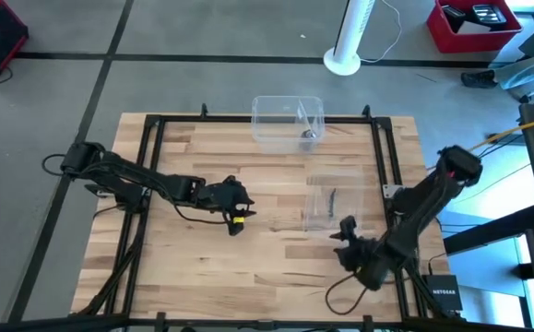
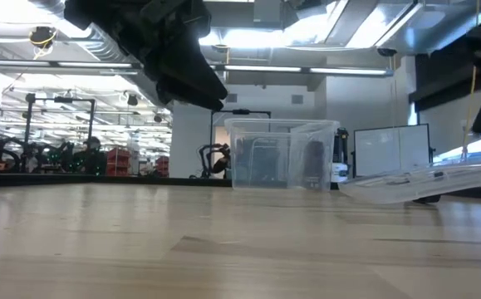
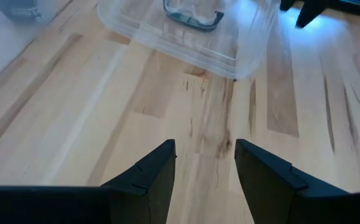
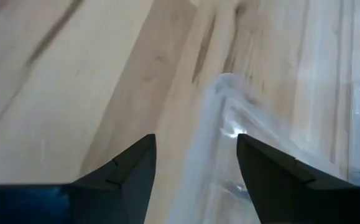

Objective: Roll bandage
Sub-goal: Close the transparent tupperware lid

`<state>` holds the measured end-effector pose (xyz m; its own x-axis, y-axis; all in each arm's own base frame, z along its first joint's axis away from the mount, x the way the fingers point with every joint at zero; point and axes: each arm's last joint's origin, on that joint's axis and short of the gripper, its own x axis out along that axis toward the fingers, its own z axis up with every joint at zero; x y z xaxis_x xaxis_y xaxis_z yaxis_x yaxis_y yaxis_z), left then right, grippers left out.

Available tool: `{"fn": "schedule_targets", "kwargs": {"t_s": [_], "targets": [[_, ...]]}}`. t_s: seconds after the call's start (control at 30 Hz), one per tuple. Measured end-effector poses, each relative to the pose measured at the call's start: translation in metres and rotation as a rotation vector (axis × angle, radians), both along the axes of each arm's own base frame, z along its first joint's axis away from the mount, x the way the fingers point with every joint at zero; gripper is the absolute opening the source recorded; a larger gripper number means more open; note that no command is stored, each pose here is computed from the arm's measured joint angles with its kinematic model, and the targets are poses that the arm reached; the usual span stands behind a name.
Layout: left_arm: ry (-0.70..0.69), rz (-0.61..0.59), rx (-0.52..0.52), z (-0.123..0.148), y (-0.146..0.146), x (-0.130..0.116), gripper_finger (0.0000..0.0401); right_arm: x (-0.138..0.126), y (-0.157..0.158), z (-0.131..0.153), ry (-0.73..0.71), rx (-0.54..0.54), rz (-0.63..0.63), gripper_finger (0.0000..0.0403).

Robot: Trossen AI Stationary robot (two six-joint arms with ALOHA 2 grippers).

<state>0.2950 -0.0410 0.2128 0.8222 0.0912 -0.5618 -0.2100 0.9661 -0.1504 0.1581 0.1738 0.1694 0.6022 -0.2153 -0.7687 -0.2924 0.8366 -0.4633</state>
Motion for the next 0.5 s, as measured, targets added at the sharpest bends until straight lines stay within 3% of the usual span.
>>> {"fn": "schedule_targets", "kwargs": {"t_s": [0.23,0.5], "targets": [[0.008,-0.001,0.002,-0.002,0.0,0.0,0.0159,0.007,0.004,-0.047,0.042,-0.161,-0.124,0.0225],[0.008,0.0,0.006,-0.002,0.0,0.0,0.0159,0.008,0.002,-0.068,0.05,-0.31,-0.135,0.0225]]}}
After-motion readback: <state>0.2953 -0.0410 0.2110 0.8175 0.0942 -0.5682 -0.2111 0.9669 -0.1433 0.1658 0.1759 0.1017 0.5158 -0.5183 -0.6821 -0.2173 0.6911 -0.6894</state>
